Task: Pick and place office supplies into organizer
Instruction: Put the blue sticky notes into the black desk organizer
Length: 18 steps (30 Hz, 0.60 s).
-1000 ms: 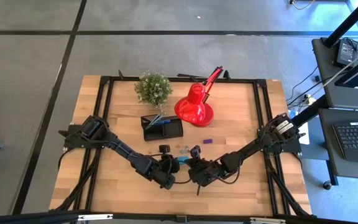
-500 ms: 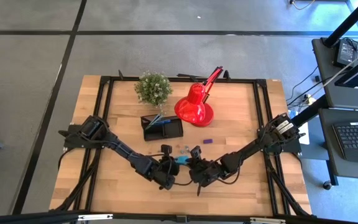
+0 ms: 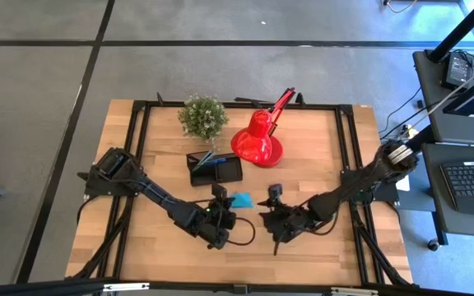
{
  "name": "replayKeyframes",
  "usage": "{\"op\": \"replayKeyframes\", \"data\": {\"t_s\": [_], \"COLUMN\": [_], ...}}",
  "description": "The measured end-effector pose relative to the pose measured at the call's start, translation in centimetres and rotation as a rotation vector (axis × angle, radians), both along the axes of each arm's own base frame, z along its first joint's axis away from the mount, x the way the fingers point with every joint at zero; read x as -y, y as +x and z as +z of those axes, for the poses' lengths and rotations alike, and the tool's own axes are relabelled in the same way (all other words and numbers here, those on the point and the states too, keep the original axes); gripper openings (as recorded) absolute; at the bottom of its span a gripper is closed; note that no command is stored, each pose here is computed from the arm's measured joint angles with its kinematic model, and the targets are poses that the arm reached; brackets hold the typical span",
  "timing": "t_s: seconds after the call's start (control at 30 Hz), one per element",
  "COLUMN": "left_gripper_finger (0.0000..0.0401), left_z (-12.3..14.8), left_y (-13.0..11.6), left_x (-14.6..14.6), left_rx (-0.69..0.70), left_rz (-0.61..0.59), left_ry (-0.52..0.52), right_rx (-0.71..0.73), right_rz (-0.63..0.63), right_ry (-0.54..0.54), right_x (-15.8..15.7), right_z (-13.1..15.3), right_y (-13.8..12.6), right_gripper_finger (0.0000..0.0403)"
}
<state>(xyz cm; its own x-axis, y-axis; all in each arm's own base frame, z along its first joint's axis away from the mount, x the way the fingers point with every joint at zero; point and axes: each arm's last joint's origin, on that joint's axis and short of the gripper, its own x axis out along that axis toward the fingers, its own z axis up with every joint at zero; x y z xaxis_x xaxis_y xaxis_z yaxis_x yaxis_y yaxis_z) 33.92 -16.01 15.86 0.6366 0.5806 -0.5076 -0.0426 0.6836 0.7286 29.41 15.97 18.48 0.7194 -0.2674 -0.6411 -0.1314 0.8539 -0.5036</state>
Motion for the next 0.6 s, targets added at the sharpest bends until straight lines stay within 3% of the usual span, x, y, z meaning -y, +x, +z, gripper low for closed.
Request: {"op": "replayKeyframes", "data": {"t_s": [0.13,0.2,0.4,0.6], "left_gripper_finger": [0.0004,0.0004,0.0004,0.0003], "left_z": [0.2,0.2,-0.1,-0.3], "left_y": [-0.4,-0.5,-0.5,-0.2], "left_x": [-0.6,-1.0,-3.4,-6.1], "left_rx": [-0.050,-0.081,-0.185,-0.277], "left_rz": [0.027,0.035,0.089,0.147], "left_ry": [0.210,0.267,0.347,0.355], "right_rx": [-0.018,0.022,0.160,0.256], "right_rz": [-0.002,-0.005,-0.017,-0.011], "right_ry": [0.075,0.128,0.224,0.221], "right_x": [1.3,2.0,3.8,5.5], "right_z": [0.3,0.6,1.2,2.1], "right_y": [-2.4,-3.6,-6.5,-7.7], "right_gripper_finger": [0.0171,0.0171,0.0171,0.0171]}}
